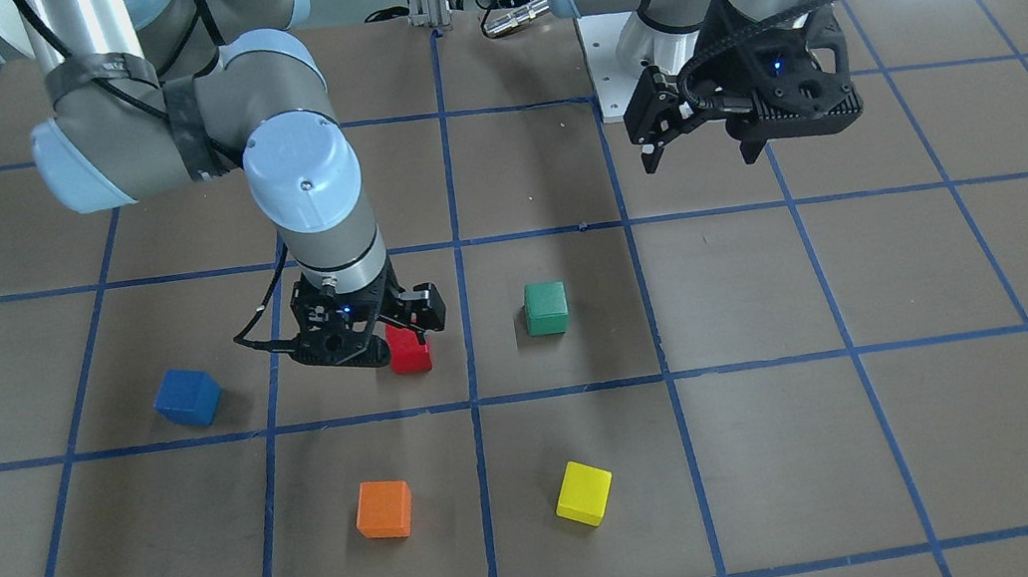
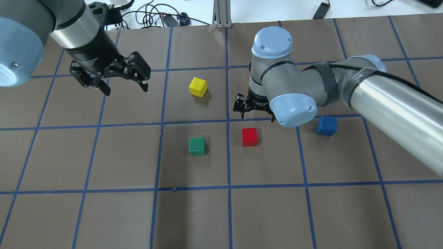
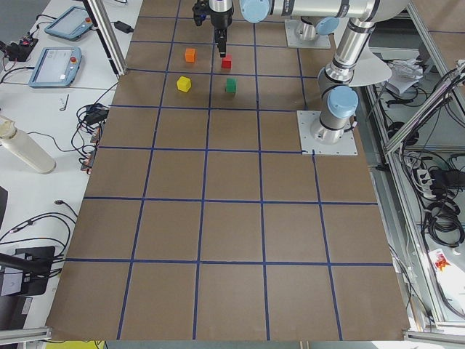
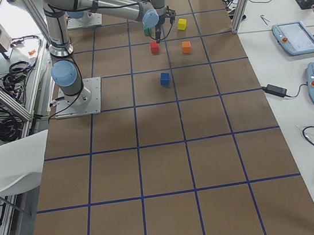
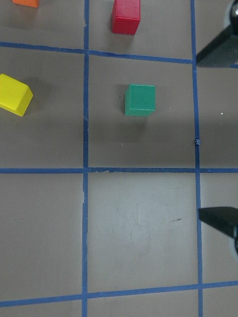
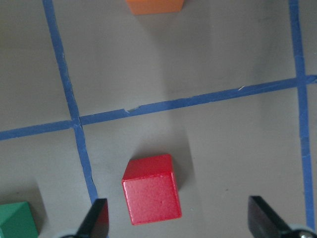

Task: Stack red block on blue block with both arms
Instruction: 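Lower the open right gripper over the red cube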

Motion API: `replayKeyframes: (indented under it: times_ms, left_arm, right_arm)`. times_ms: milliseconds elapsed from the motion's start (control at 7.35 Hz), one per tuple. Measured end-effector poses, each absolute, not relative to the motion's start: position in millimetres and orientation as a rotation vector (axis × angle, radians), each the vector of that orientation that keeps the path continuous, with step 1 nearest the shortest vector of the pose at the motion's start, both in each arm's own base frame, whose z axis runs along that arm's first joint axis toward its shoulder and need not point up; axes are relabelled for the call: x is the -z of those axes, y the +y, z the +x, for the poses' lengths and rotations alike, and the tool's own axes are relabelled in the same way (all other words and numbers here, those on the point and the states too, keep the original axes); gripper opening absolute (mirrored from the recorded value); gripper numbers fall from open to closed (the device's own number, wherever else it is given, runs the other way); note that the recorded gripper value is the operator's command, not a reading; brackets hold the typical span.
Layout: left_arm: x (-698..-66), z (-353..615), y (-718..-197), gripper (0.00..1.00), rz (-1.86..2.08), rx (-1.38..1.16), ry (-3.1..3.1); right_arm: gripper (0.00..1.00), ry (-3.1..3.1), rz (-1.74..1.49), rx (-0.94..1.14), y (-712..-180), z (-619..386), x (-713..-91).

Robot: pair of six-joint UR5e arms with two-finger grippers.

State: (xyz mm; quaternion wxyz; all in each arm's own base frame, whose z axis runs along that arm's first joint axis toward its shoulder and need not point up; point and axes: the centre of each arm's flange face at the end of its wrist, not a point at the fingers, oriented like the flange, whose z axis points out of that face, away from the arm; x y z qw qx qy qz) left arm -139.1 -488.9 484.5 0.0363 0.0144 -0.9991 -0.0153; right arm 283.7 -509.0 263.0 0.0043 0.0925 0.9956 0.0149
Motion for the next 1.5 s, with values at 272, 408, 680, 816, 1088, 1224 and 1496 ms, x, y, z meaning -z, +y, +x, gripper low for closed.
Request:
replayKeyframes:
  times_ms: [272, 408, 680, 816, 1088, 1224, 1496]
  left_arm:
    - [-486, -138, -488, 1.0, 0.037, 0.042, -3.074]
    - [-486, -138, -487, 1.0, 0.036, 0.041, -3.075]
    - [-486, -138, -486, 1.0, 0.036, 0.041, -3.076]
    - [-484, -138, -486, 1.0, 0.038, 0.045, -3.075]
    - [-481, -139, -486, 1.0, 0.044, 0.057, -3.074]
    - [-479, -138, -486, 1.0, 0.043, 0.062, -3.074]
    - [-479, -138, -485, 1.0, 0.038, 0.063, -3.076]
  right_arm:
    - [1.0, 3.121, 0.329, -0.038, -509, 309, -230]
    - [1.0, 3.127, 0.321, -0.047, -509, 313, -220]
    - [1.0, 3.153, 0.272, -0.076, -501, 311, -203]
    - [1.0, 3.173, 0.248, -0.08, -496, 308, -197]
    - [0.93, 3.193, 0.217, -0.108, -481, 303, -182]
    - [0.56, 3.191, 0.189, -0.095, -474, 301, -176]
    - [0.17, 3.183, 0.156, -0.055, -471, 300, -174]
